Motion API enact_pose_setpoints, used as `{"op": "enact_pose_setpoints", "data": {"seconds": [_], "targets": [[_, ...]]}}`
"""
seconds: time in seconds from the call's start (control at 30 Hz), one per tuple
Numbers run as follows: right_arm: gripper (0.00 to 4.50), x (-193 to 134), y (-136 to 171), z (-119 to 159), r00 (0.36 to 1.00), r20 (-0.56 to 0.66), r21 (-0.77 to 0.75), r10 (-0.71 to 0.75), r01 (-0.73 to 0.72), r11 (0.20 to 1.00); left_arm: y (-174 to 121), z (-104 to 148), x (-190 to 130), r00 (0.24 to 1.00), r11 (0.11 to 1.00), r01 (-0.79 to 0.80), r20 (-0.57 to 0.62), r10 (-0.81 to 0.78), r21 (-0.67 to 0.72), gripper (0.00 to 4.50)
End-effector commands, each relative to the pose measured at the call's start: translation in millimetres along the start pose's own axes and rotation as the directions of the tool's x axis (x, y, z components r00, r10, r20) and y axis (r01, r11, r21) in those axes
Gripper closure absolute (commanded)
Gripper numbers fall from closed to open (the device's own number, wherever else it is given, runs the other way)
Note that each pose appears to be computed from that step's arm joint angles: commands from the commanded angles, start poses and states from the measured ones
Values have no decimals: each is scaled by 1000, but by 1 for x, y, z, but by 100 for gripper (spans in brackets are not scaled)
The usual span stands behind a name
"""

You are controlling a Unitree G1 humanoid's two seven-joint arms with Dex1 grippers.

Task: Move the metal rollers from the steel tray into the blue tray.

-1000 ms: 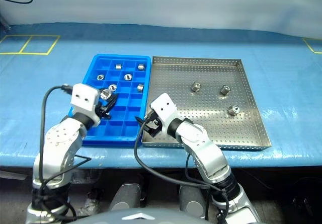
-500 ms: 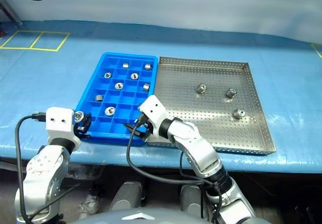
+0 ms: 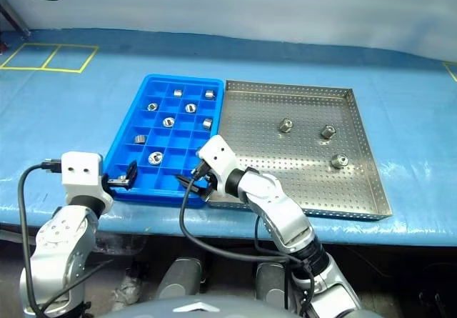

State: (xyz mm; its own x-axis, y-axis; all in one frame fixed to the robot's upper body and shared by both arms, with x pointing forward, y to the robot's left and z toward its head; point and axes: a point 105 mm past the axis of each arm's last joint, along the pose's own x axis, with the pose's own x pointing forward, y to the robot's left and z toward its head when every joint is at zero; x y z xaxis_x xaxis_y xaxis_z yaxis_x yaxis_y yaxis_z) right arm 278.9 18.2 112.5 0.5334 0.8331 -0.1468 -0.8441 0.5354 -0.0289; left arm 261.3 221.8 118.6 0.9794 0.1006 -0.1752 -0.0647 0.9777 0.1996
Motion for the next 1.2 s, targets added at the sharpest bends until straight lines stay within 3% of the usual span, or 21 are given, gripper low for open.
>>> {"op": "enact_pose_setpoints", "data": {"seconds": [0.03, 0.2, 0.33, 0.5, 0.67, 0.9, 1.2], "targets": [[0, -8, -11, 19, 995, 74, -23, -68, 70, 997, -26, 29, 4, 980, 991, 132, 150, -129, -6, 3], [0, -18, -67, 19, 933, 73, -5, -353, 355, 935, -88, 46, 5, 880, 914, 401, 252, -402, 56, 3], [0, -33, -132, 19, 784, 51, 29, -619, 618, 786, -135, 49, 1, 745, 786, 611, 269, -610, 92, 3], [0, -48, -188, 15, 617, 6, 92, -787, 784, 615, -169, 50, -12, 583, 625, 772, 262, -769, 119, 3], [0, -56, -229, -8, 505, -107, 231, -857, 850, 473, -198, 45, -29, 447, 483, 861, 216, -868, 161, 3], [0, -48, -239, -28, 519, -186, 359, -834, 826, 434, -210, 41, -42, 441, 471, 876, 226, -868, 101, 3], [0, -30, -231, -20, 585, -134, 394, -799, 772, 499, -209, 37, -44, 484, 506, 861, 224, -846, 51, 3]]}}
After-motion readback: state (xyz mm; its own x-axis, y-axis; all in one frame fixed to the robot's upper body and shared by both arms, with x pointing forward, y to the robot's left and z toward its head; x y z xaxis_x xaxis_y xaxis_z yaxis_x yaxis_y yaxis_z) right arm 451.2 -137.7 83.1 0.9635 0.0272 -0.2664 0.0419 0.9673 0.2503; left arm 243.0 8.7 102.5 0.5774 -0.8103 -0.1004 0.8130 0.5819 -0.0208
